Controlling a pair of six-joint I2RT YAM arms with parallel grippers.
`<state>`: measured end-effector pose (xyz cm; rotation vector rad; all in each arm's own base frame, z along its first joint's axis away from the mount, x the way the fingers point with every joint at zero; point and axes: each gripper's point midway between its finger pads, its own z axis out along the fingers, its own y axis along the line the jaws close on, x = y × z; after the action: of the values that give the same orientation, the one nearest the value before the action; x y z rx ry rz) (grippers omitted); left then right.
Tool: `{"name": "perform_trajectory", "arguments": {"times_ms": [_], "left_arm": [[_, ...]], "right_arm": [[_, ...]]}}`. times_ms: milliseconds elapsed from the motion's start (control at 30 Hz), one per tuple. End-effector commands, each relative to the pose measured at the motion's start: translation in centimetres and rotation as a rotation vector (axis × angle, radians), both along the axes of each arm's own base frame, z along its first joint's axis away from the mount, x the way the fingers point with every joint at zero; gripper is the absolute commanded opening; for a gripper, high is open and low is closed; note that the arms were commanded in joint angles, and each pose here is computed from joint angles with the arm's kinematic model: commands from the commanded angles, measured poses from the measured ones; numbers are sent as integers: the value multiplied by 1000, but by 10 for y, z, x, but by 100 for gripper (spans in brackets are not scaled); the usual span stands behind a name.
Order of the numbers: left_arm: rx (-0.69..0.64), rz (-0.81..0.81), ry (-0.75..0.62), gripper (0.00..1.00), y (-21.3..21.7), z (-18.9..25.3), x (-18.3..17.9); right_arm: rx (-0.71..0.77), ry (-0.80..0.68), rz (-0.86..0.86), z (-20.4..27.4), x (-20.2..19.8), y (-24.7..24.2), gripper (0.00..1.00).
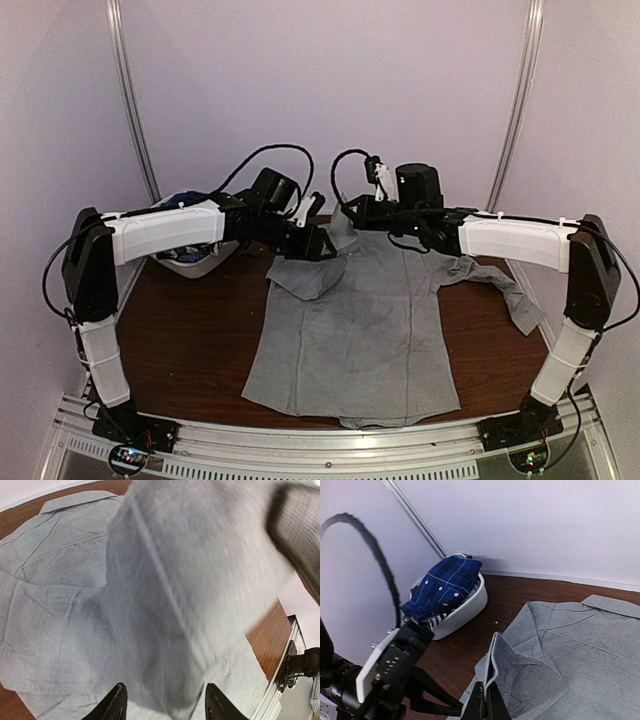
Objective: Fold and stack the long sleeve shirts
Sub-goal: Pass from the left arm to the right, then pick up the shirt from the center of the board.
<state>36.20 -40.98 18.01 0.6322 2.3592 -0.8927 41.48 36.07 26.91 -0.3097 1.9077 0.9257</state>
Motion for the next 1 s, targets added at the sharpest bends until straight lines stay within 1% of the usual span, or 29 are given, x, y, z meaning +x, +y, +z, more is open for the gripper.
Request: {"name": "perform_trajectory", "arguments": {"times_ms": [0,100,133,233,333,467,567,700,833,967], "left_arm": [[-9,60,-55,57,33,29,-18],[52,104,10,57,64,7,-42],[87,117,53,57,77,-12,-55],[132,146,154,57,104,-40,-87],[193,193,250,54,135,-69,-118],[215,233,358,49,160,-93,-156],[272,232,411,46,171,-110,-183],[319,217,481,45,175,-130,-216],[354,199,514,43,174,-140,-234],[379,200,540,41,174,-150,-243]], "right_arm": [[-51,2,-103,-3,7,-26,0],[-71,15,-136,-9,10,-38,0],[-77,19,-144,-10,11,-42,0],[-95,17,-157,-8,12,-48,0],[-105,12,-162,-5,12,-51,0],[-107,9,-150,-1,11,-50,0],[-108,0,-146,3,10,-50,0],[-121,6,-151,3,7,-54,0],[-117,2,-150,7,7,-54,0],[-115,2,-145,8,7,-53,0]]}}
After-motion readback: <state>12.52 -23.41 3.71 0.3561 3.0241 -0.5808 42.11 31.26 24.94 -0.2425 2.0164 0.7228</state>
